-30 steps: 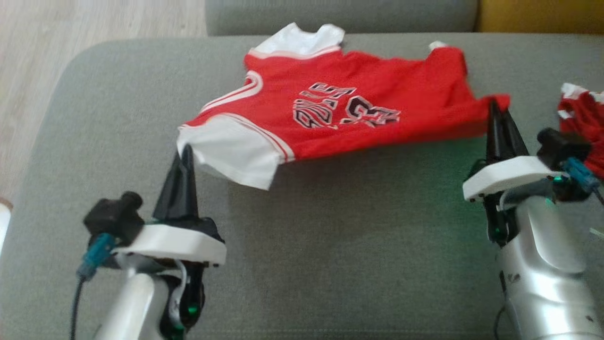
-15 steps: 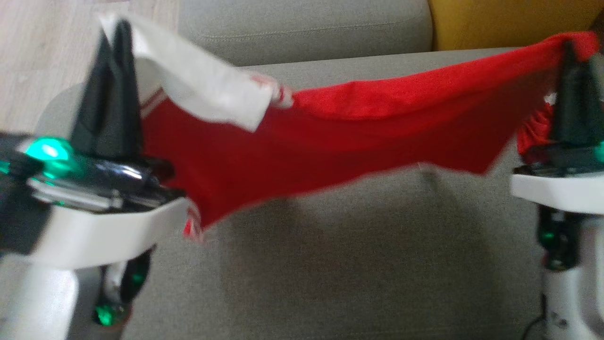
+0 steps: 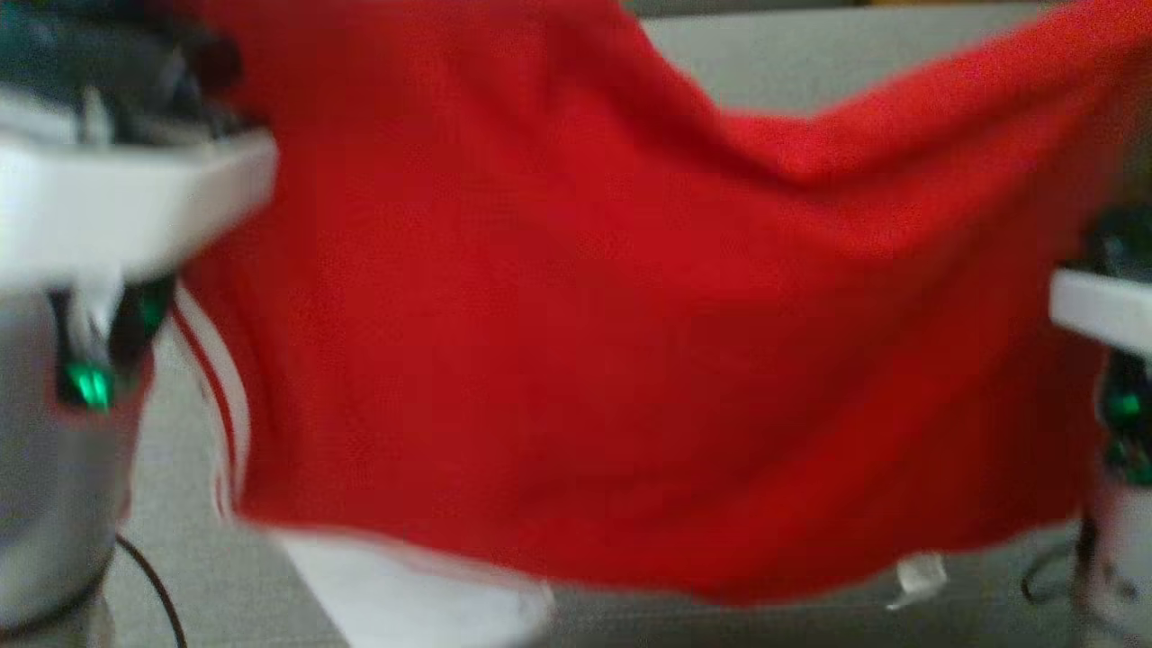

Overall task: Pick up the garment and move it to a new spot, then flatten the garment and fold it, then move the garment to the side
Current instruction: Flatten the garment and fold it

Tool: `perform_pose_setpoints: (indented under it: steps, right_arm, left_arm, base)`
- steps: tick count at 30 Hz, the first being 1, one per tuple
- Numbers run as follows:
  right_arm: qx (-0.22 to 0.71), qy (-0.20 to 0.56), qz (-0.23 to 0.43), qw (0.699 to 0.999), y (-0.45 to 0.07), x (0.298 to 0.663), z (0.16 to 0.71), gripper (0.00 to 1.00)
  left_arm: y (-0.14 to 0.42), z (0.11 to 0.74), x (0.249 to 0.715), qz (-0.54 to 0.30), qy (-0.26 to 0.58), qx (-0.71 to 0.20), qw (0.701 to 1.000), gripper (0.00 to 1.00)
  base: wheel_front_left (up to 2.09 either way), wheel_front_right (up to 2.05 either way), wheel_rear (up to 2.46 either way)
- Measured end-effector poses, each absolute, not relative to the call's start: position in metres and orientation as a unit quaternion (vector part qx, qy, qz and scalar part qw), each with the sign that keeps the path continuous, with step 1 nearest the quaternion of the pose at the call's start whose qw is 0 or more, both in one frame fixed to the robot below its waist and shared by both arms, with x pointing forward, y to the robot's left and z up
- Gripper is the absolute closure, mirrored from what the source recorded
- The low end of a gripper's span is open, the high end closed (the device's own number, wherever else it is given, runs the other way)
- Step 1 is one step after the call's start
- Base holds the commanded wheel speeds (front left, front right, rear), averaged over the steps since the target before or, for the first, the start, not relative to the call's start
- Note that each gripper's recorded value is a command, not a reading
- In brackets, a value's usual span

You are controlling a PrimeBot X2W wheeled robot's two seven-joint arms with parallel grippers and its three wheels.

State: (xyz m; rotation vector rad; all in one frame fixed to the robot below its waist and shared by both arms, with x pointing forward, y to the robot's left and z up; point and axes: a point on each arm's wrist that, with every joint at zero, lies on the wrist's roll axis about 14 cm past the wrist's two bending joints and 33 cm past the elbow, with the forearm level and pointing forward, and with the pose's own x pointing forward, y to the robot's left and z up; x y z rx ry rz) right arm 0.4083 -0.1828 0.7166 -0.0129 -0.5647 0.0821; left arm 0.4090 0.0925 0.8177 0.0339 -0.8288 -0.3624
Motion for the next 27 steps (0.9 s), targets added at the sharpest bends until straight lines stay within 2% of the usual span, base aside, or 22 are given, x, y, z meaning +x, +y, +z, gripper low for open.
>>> perform_pose_setpoints:
  steps: [7, 11, 12, 15, 20, 27]
  right_arm:
    - [0.008, -0.231, 0.072, 0.97, -0.162, 0.51, 0.694, 1.0]
    - [-0.002, -0.223, 0.066, 0.973, -0.159, 0.568, 0.693, 1.0]
    - [-0.01, -0.221, 0.054, 0.974, -0.162, 0.592, 0.692, 1.0]
    - [-0.023, -0.207, 0.039, 0.977, -0.166, 0.623, 0.685, 1.0]
    - [-0.028, -0.135, 0.028, 0.99, -0.164, 0.661, 0.629, 1.0]
    - [-0.021, -0.004, 0.034, 0.999, -0.154, 0.673, 0.501, 1.0]
  left_arm:
    - [0.105, 0.795, 0.511, -0.145, -0.355, 0.051, 0.922, 1.0]
    - [0.106, 0.794, 0.558, -0.129, -0.351, 0.091, 0.923, 1.0]
    - [0.105, 0.8, 0.576, -0.12, -0.356, 0.097, 0.922, 1.0]
    - [0.101, 0.81, 0.592, -0.113, -0.371, 0.102, 0.916, 1.0]
    - [0.098, 0.775, 0.617, -0.112, -0.338, 0.07, 0.932, 1.0]
    - [0.113, 0.624, 0.636, -0.105, -0.183, 0.023, 0.977, 1.0]
  base:
    - [0.0, 0.0, 0.0]
    - [0.0, 0.0, 0.0]
    - [0.0, 0.0, 0.0]
    - [0.0, 0.0, 0.0]
    - [0.0, 0.0, 0.0]
    - [0.0, 0.0, 0.0]
